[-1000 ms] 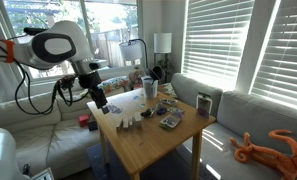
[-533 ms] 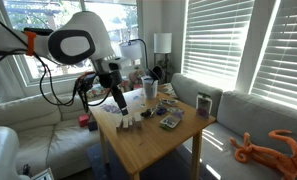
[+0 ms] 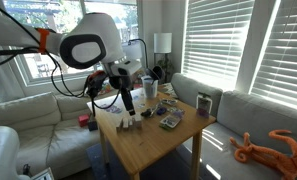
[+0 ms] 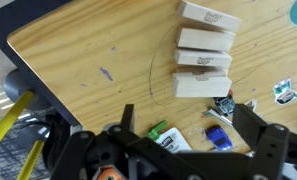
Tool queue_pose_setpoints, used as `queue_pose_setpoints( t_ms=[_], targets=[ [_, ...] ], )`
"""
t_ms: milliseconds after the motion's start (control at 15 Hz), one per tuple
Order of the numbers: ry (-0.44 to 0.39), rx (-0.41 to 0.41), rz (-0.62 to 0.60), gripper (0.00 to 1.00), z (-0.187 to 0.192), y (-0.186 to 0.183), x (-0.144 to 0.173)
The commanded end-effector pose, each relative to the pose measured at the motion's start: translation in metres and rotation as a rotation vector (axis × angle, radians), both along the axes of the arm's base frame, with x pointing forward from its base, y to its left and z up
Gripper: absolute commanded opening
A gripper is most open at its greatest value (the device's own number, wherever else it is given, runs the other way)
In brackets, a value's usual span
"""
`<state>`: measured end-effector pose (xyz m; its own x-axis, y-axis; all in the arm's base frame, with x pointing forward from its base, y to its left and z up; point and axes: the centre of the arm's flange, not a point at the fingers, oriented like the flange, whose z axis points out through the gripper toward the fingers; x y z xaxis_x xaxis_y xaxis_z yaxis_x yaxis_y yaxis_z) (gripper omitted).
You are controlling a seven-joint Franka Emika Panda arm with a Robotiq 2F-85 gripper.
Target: Move the packet to the left side of the table
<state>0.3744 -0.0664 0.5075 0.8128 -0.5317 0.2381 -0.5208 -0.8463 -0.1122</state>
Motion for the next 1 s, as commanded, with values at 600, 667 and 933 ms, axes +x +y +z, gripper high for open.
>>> queue_pose_setpoints(
  t_ms=[600,667,933],
  targets=[
    [0.008,0.129,0.178,1.0,-0.019,-0.133,0.027],
    [0.012,0.128,0.179,1.0,-0.019,-0.133,0.03],
    [0.017,0.129,0.18,1.0,-0.02,-0.133,0.032]
  ],
)
